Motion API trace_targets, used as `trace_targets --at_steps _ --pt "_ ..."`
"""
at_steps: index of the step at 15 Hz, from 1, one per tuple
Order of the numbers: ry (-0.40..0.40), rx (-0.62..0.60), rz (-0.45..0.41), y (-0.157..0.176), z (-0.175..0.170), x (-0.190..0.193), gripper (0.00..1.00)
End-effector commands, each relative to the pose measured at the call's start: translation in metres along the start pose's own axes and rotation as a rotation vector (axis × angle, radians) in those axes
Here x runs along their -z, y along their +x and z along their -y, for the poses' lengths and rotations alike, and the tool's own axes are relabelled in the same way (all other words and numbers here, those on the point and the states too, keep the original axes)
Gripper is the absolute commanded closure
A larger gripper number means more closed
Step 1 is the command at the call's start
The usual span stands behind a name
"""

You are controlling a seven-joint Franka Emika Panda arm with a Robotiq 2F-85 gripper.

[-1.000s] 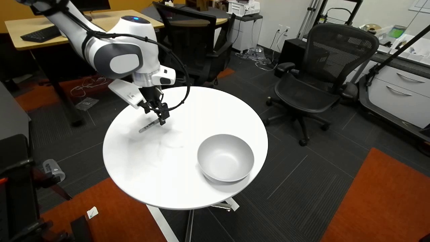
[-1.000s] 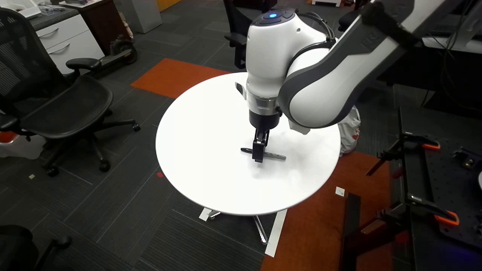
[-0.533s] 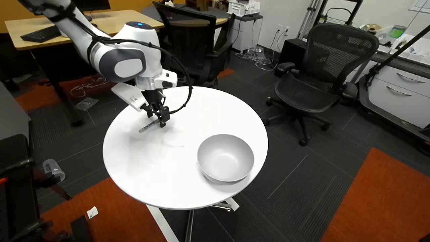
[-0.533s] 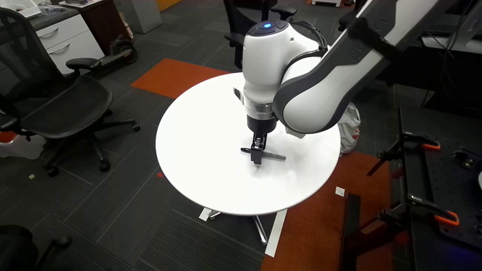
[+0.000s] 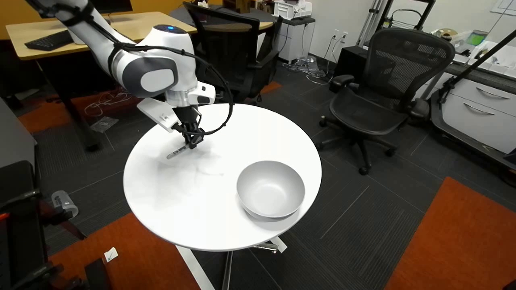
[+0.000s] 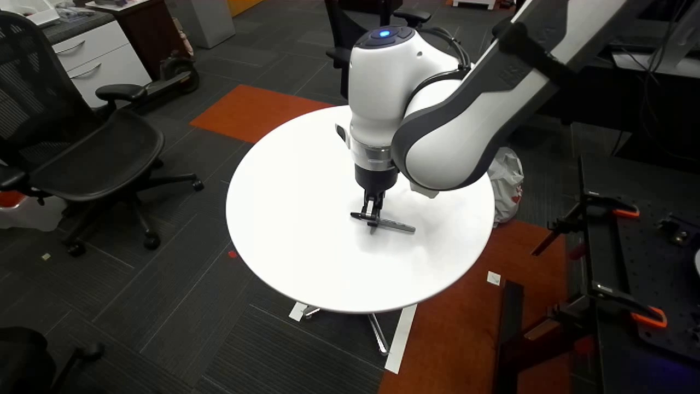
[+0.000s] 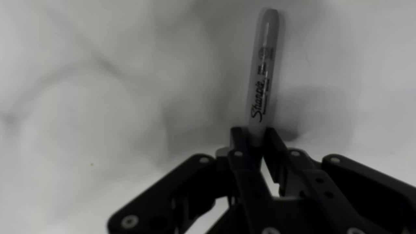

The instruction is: Pick the marker and put it in the bowl

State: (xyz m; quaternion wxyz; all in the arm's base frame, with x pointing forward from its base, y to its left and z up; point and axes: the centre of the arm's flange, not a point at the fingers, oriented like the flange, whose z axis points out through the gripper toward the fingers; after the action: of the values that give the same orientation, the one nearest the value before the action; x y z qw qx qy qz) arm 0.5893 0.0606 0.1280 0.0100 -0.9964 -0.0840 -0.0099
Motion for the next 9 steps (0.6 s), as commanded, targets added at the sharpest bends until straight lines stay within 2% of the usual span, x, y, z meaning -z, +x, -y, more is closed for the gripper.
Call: trace_targets --at_steps 1,2,4,9 --pt "-0.006 -0.027 0.009 0.003 0.002 0.005 1.00" --pt "-0.005 -0.032 0.001 0.002 0.001 0.013 0.96" --pt "-0.031 -0.035 -0.009 0.001 -0.004 0.039 0.96" --pt "-0.155 -0.092 -0.058 0.001 -0.043 0.146 0.96"
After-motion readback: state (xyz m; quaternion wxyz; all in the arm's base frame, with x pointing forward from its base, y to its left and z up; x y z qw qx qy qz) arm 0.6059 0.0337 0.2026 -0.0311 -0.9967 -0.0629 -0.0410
